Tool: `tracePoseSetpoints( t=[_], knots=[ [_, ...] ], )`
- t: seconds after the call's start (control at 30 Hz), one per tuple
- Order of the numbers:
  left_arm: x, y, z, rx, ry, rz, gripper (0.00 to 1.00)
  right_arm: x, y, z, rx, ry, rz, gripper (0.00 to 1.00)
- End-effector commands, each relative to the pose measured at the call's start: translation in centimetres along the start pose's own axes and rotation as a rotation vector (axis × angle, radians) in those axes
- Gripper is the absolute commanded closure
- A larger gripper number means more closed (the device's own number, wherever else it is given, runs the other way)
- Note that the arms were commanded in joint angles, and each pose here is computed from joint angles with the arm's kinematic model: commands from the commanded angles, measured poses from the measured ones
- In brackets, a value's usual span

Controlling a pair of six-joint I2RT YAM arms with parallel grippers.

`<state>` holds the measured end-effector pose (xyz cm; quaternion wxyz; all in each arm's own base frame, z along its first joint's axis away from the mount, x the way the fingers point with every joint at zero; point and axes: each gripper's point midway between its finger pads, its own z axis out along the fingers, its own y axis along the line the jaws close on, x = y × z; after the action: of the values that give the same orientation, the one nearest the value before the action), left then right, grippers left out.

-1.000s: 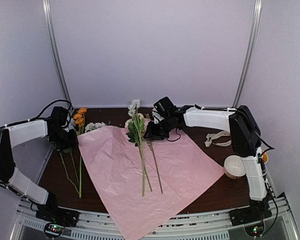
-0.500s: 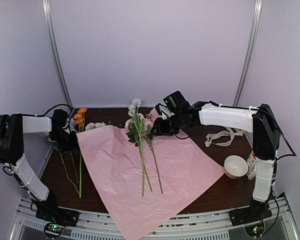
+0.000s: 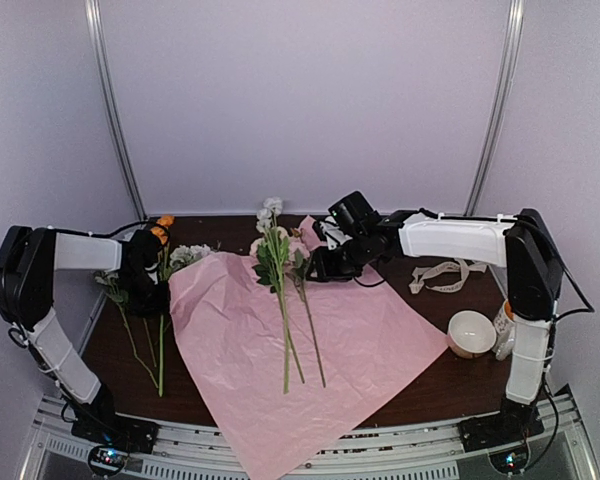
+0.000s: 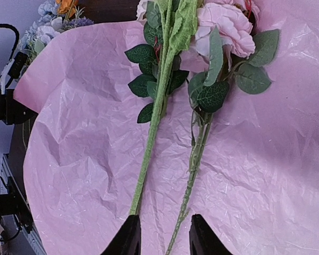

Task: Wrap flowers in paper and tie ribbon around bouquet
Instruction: Pick up the fake flower from the corner of the board, then pass from the left arm to the right

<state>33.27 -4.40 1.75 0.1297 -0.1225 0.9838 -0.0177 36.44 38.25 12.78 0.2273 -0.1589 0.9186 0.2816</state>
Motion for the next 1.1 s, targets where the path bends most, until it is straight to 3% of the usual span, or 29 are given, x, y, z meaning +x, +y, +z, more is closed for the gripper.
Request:
tracePoseSetpoints(
  t=[0.0,0.17,0.33,0.4,0.57,0.73,0.9,1.07],
  knots=[
    [2.6,1.4,-0.9,-0.057,0.034,-0.034,0.58,-0.5,0.6,-2.0,-0.008,-0.037,-0.037,0.68],
    [3.6,1.5,-0.7,-0.073,0.059,-0.025,0.69,-0.6,1.0,-2.1,-0.031,-0.035,-0.049,0.68],
    [3.4,1.8,-0.7,-0.096,0.058,-0.014,1.0,-0.7,0.8,-2.4,-0.027,-0.04,-0.063,0.68],
    [2.8,1.9,-1.3,-0.104,0.028,-0.027,1.0,-0.7,0.8,-2.6,-0.03,-0.045,-0.062,0.68],
    [-0.9,2.9,-5.8,-0.129,-0.168,-0.104,1.0,-0.9,0.7,-3.2,-0.024,-0.056,-0.071,0.68],
    [-5.4,5.1,-15.9,-0.173,-0.525,-0.209,1.0,-1.6,1.6,-4.6,-0.061,-0.091,-0.091,0.68],
    [-8.2,1.0,-25.4,0.08,-0.847,-0.092,1.0,-3.7,4.9,-8.1,-0.187,-0.213,-0.164,0.68],
    [-6.1,-11.8,-33.4,0.568,-1.038,0.304,1.0,-6.3,11.8,-14.7,-0.45,-0.412,-0.317,0.63]
  ],
)
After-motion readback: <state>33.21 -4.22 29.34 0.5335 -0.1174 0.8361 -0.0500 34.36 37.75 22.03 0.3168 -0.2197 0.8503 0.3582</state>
